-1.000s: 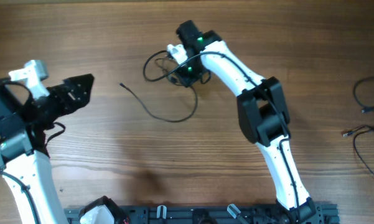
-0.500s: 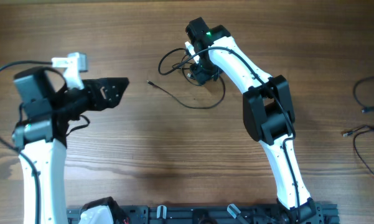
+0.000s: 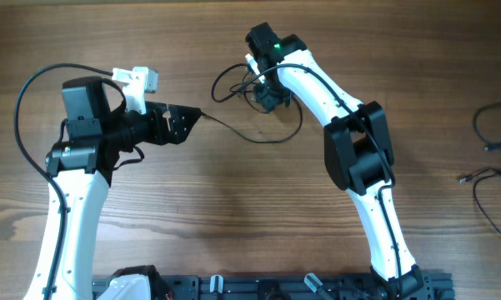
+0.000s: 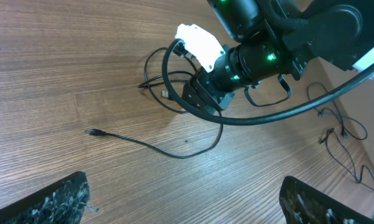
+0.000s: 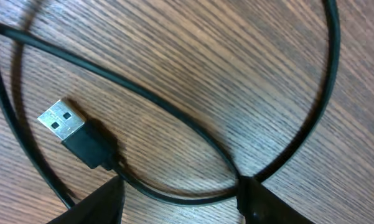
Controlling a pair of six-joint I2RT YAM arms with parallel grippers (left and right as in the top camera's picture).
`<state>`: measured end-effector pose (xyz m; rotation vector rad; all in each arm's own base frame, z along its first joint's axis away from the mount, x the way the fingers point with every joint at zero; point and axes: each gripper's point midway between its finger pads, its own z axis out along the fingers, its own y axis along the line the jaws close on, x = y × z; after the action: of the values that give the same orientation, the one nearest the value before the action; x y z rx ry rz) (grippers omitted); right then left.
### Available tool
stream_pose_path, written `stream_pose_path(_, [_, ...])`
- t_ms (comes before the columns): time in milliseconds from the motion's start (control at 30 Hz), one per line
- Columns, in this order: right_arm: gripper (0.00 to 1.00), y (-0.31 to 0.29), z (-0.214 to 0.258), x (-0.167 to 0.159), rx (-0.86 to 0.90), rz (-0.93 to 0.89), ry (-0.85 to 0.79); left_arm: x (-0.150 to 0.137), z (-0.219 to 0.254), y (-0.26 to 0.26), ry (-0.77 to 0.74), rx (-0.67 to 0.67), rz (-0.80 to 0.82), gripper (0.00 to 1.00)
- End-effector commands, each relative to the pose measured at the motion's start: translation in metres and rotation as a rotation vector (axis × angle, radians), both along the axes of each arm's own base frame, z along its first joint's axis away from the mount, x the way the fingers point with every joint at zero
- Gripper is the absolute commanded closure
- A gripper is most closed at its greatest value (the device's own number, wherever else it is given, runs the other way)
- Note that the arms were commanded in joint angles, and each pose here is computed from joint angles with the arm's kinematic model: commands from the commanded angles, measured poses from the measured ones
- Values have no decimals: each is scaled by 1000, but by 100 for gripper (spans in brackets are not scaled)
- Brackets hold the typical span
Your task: Untangle cables
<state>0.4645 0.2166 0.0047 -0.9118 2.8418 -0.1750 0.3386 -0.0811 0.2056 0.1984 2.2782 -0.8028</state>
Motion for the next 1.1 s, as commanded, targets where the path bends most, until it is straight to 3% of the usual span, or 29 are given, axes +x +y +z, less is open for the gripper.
stream_pose_path(0, [39, -18, 18, 15, -97, -25, -94, 3, -4, 5, -9, 44, 12, 0])
stream_pose_path(100, [35, -24, 19, 16, -122, -28, -101, 2, -5, 5, -3, 47, 14, 0])
stream_pose_path(367, [34, -15, 10, 6, 8, -53, -12, 2, -6, 5, 0, 47, 14, 0])
stream_pose_path(433, [36, -10, 10, 3, 43, -51, 8, 1, -7, 5, 6, 46, 14, 0])
stream_pose_path(500, [44, -3, 9, 0, 82, -46, 30, 0, -7, 5, 9, 46, 14, 0])
stream_pose_path(767, [43, -14, -15, -13, 109, -65, 104, -3, -10, 5, 30, 44, 14, 0])
stream_pose_path(800, [45, -18, -17, -14, 106, -71, 110, -3, -10, 5, 30, 44, 14, 0])
stream_pose_path(867, [70, -25, -17, -11, 106, -86, 110, -3, -10, 5, 30, 44, 14, 0])
stream_pose_path(900, [88, -26, -17, -10, 106, -95, 106, -3, -10, 5, 30, 44, 14, 0])
stream_pose_path(933, [96, -28, -17, -9, 104, -121, 103, -3, -10, 5, 30, 44, 14, 0])
stream_pose_path(1067, [96, -42, -2, 1, 44, -217, 36, -3, -10, 5, 30, 44, 13, 0])
